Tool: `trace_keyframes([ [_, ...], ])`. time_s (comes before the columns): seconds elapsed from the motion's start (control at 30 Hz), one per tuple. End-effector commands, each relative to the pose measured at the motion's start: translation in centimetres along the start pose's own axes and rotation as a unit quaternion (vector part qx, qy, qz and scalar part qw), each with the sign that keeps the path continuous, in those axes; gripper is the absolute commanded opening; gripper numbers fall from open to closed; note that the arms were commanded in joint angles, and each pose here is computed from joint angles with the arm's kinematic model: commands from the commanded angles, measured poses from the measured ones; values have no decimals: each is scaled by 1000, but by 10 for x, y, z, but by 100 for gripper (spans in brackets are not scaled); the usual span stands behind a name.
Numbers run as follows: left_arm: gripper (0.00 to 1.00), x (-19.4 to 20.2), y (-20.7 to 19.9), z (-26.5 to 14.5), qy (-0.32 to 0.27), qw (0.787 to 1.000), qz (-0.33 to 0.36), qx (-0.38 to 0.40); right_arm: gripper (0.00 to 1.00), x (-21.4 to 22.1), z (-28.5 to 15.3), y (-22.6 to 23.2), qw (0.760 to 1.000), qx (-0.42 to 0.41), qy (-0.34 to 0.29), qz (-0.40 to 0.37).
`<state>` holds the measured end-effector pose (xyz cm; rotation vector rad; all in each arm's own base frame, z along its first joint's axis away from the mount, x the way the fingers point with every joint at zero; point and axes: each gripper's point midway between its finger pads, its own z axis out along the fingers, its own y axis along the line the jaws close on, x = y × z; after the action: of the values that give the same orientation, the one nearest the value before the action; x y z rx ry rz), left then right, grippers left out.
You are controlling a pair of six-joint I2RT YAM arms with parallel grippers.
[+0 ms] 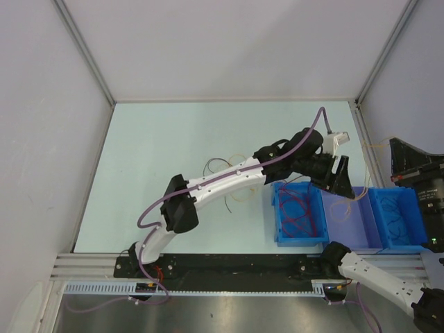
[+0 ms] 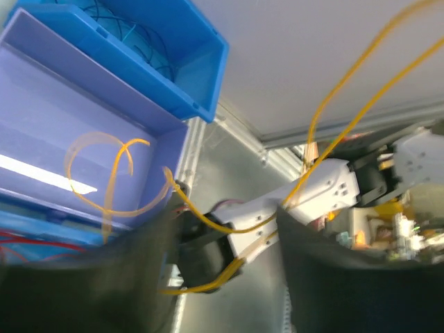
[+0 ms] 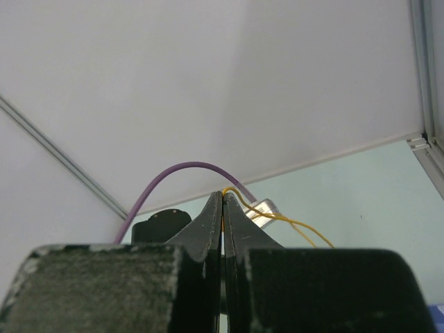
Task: Untangle the cables
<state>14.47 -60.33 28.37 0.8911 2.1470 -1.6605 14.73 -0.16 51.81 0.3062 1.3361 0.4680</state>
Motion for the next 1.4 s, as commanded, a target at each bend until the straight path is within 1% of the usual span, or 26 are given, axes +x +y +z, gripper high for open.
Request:
trace_keyframes([
  [0.0,95,-5,-33,2,-9,999,36,39,0,-3,-6,-16,999,30,-10,8],
  [0.03,99,-4,-32,2,-9,999,38,36,0,-5,-8,-17,999,31,-12,9],
  [0.07,100,-4,-29,3,-10,999,39,32,0,-6,-9,-18,999,33,-13,9],
  [0.23,100,-10,-31,-3,-22,998,53,20,0,-12,-12,-23,999,37,-18,6],
  [0.3,100,-17,-32,-8,-35,997,66,8,0,-13,-13,-23,999,39,-21,7],
  [0.33,100,-16,-28,-9,-32,997,64,-4,0,-14,-13,-24,999,40,-21,7],
  [0.53,100,-24,-24,-28,-51,991,110,-49,0,-12,-12,-27,999,50,-21,3],
  [0.57,100,-20,-17,-29,-47,990,121,-59,0,-12,-12,-28,998,53,-21,3],
  [0.6,100,-23,-15,-34,-57,988,127,-73,0,-11,-12,-29,998,54,-20,2],
  [0.63,100,-28,-21,-45,-69,985,136,-78,0,-8,-11,-30,998,57,-17,0],
  [0.7,100,-28,-13,-53,-73,981,149,-104,0,-6,-11,-32,998,64,-14,-1],
  [0.83,100,-34,-10,-76,-86,972,165,-143,0,5,-11,-41,996,89,-1,-16],
  [1.0,100,-35,-13,-109,-106,961,185,-175,0,16,-11,-51,992,119,18,-33],
  [1.03,100,-29,0,-112,-103,958,183,-196,0,17,-11,-54,991,128,18,-36],
  [1.07,100,-32,-9,-127,-119,954,189,-198,0,18,-11,-56,990,133,20,-40],
  [1.1,100,-33,-8,-133,-126,952,192,-205,0,20,-13,-59,989,137,24,-44],
  [1.13,100,-25,2,-137,-120,949,190,-219,0,22,-12,-60,988,144,27,-48],
  [1.17,100,-26,-4,-150,-133,946,194,-222,0,24,-13,-62,987,149,29,-49],
  [1.2,100,-28,-2,-158,-145,941,195,-236,0,28,-14,-65,986,154,37,-57],
  [1.23,100,-19,11,-161,-136,939,193,-250,0,31,-14,-67,985,162,38,-54],
  [1.27,100,-20,15,-168,-145,934,192,-263,0,32,-14,-69,984,167,40,-54],
  [1.3,100,-21,11,-182,-157,930,194,-268,0,37,-16,-74,981,179,47,-64],
  [1.33,100,-13,23,-185,-150,928,190,-283,0,41,-15,-75,979,187,51,-60],
  [1.37,100,-13,27,-193,-159,923,189,-297,0,44,-15,-77,977,194,55,-64],
])
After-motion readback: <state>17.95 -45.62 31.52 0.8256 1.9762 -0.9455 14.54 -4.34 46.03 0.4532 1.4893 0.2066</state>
